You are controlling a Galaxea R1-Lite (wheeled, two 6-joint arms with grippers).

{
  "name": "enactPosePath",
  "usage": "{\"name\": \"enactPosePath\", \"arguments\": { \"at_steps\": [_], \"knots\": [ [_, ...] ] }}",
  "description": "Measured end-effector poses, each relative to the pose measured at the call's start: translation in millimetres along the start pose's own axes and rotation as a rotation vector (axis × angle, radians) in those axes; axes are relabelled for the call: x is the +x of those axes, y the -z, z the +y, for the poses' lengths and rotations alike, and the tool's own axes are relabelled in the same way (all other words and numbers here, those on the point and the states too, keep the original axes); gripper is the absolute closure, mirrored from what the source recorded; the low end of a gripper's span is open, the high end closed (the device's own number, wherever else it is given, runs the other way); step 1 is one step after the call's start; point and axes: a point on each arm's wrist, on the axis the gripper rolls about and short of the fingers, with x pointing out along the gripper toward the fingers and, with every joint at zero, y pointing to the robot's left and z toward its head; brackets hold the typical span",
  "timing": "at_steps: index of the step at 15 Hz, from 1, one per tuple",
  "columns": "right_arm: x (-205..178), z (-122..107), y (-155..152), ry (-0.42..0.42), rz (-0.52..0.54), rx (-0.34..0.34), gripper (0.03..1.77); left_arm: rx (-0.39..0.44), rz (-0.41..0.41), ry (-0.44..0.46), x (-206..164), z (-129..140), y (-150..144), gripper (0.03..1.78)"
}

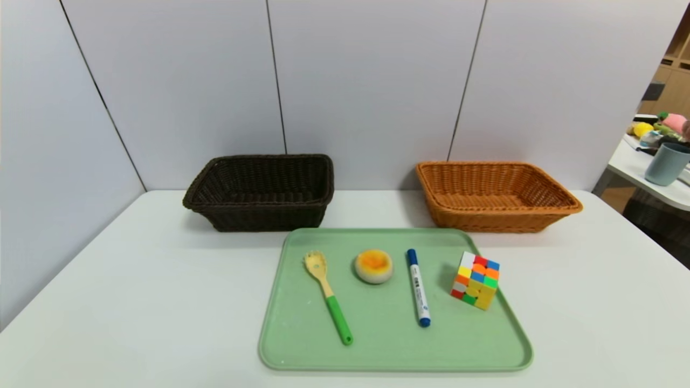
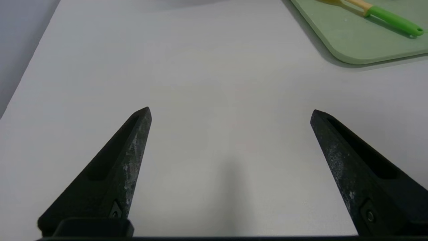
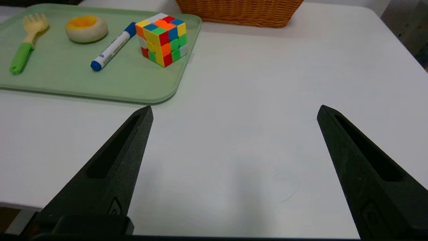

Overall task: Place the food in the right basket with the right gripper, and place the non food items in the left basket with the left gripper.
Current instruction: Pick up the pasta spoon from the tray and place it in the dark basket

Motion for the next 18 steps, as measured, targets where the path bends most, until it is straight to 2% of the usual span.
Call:
{"name": "enactPosePath", "arguments": {
  "at_steps": [5, 9, 13, 18],
  "knots": [
    [14, -3, -38, -0.054, 0.131, 0.012, 0.11, -0.004, 0.126, 0.020, 19, 7, -48, 0.12],
    [42, -7, -81, -0.093, 0.237, 0.023, 0.11, 0.030, 0.240, 0.045, 52, 15, -89, 0.12],
    [82, -9, -112, -0.174, 0.347, 0.031, 0.10, 0.058, 0.331, 0.174, 91, 16, -113, 0.12],
    [124, -1, -111, -0.354, 0.489, -0.040, 0.10, 0.096, 0.410, 0.310, 126, 3, -125, 0.12]
  ]
}}
